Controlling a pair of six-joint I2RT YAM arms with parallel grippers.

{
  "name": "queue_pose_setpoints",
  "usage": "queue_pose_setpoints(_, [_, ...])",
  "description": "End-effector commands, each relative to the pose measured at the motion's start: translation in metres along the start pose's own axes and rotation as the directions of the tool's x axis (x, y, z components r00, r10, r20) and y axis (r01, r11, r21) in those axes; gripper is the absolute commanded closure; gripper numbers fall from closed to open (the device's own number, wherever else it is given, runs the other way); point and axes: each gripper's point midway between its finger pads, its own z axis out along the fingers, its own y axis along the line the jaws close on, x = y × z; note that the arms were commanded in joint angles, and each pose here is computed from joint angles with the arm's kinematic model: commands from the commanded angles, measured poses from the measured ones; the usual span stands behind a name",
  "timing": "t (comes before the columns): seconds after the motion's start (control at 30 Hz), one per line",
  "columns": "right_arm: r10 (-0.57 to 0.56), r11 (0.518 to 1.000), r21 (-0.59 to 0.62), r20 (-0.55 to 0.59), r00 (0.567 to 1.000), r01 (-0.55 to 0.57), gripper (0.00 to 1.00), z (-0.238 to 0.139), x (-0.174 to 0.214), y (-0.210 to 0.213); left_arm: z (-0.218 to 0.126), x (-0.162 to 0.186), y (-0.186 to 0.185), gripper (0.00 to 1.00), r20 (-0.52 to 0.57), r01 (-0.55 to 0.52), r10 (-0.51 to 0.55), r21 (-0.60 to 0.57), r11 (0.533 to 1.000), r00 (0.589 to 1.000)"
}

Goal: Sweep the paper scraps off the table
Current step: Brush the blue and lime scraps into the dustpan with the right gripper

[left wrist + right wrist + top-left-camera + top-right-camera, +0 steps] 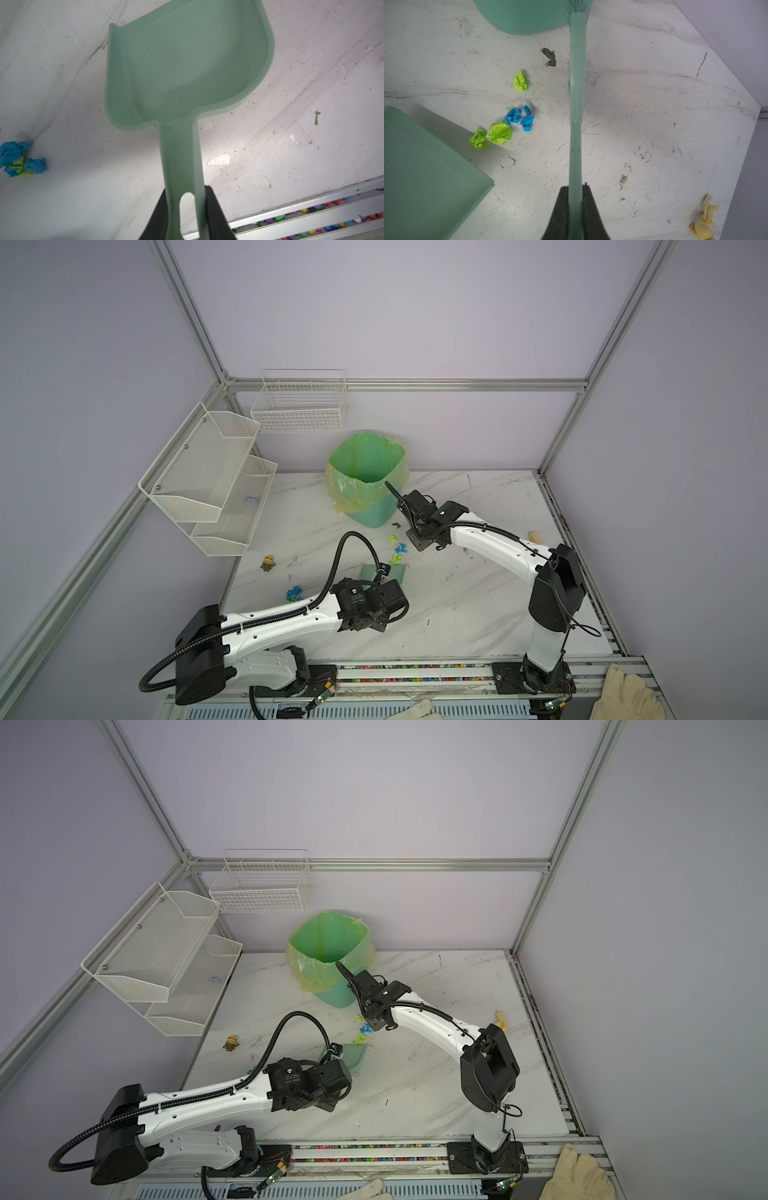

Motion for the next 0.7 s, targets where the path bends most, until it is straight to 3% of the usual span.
queue_pose_setpoints(0.0, [-0.061,0.998,0.017,0.017,0.998,0.061,1.00,0.001,-0.008,0.008,0.005,0.000,0.010,1.00,0.026,-0.036,0.038,-0.056,0.998,0.999])
queue_pose_setpoints(0.4, [-0.112,0.992,0.054,0.017,0.994,0.111,1.00,0.011,-0.015,0.017,0.018,0.000,0.001,1.00,0.001,-0.119,0.119,-0.055,0.991,0.993])
queue_pose_setpoints(0.67, [-0.144,0.989,0.017,-0.025,0.989,0.145,1.00,0.019,-0.006,0.034,0.023,-0.003,-0.011,1.00,0.020,-0.135,0.135,-0.010,0.991,0.991])
